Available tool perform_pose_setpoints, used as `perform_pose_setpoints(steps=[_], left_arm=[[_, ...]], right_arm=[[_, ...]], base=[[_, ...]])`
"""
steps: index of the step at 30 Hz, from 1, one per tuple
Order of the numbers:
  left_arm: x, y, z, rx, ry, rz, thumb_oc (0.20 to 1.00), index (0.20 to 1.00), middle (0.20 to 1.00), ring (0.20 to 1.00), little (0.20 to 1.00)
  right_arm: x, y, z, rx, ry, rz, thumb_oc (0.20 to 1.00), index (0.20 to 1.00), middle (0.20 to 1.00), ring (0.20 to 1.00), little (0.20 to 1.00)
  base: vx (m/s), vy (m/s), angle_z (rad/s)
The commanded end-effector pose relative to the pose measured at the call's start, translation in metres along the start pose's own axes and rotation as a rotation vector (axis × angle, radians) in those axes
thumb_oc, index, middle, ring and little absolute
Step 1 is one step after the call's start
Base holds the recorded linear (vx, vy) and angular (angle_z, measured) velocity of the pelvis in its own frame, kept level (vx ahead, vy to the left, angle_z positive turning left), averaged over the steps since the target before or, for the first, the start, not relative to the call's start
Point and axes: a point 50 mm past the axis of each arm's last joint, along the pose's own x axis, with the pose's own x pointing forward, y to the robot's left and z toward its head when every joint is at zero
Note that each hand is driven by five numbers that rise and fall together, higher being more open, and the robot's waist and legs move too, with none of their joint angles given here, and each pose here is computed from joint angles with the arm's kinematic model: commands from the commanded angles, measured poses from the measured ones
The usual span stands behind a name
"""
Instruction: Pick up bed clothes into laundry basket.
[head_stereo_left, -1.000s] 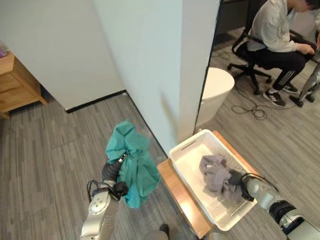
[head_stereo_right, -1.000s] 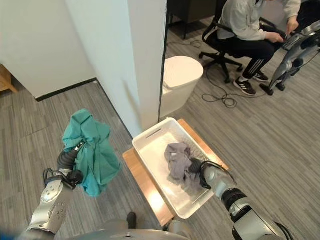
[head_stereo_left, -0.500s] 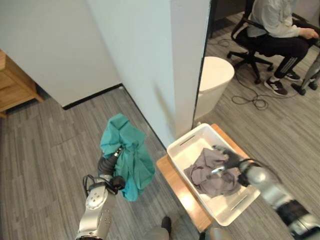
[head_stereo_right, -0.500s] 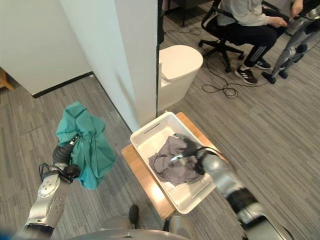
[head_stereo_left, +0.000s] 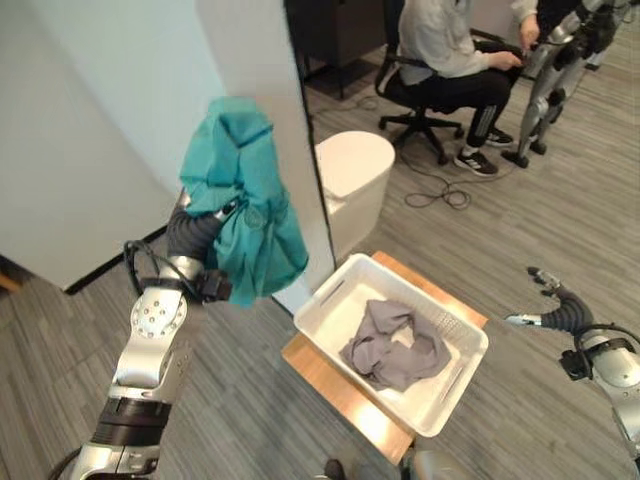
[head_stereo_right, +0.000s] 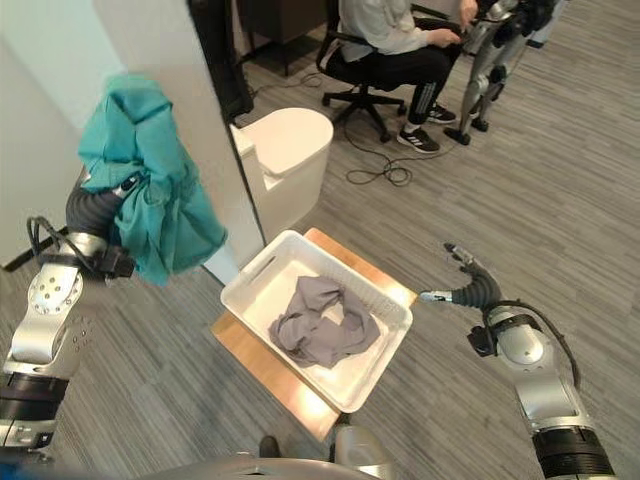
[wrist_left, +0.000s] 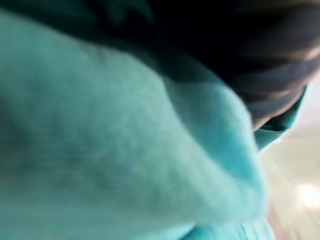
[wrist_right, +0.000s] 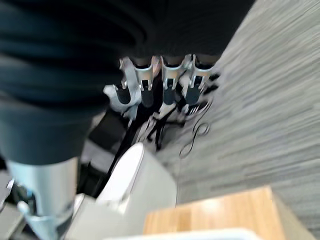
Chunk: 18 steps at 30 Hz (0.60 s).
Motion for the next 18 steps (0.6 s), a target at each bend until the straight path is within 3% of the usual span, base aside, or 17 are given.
perform_pose_setpoints(steps=[1, 5, 13, 18], left_arm=[[0.016, -0.012, 0.02, 0.049, -0.07, -0.168, 0.2, 0.2, 0.2, 0.2, 0.2], [0.03, -0.03, 0.023, 0.075, -0.045, -0.319, 0.2, 0.2, 0.2, 0.2, 0.2], [0.068, -0.021, -0.017, 0.147, 0.117, -0.174, 0.2, 0.2, 0.2, 0.2, 0.2], [0.064, -0.012, -0.048, 0.126, 0.254, -0.106, 0.2, 0.2, 0.2, 0.2, 0.2]], right_arm=[[0.002, -0.017, 0.01, 0.024, -0.078, -0.112, 1.0, 1.0, 1.0, 1.0, 1.0], [-0.007, -0.022, -0.004, 0.033, -0.02, -0.186, 1.0, 1.0, 1.0, 1.0, 1.0], [-0.014, -0.017, -0.009, 0.123, -0.003, -0.257, 1.0, 1.0, 1.0, 1.0, 1.0], [-0.018, -0.015, -0.008, 0.156, -0.013, -0.269, 1.0, 1.0, 1.0, 1.0, 1.0]], base=[[-0.03, -0.009, -0.11], [-0.02, -0.003, -0.12], [-0.01, 0.015, -0.1], [-0.02, 0.037, -0.19]])
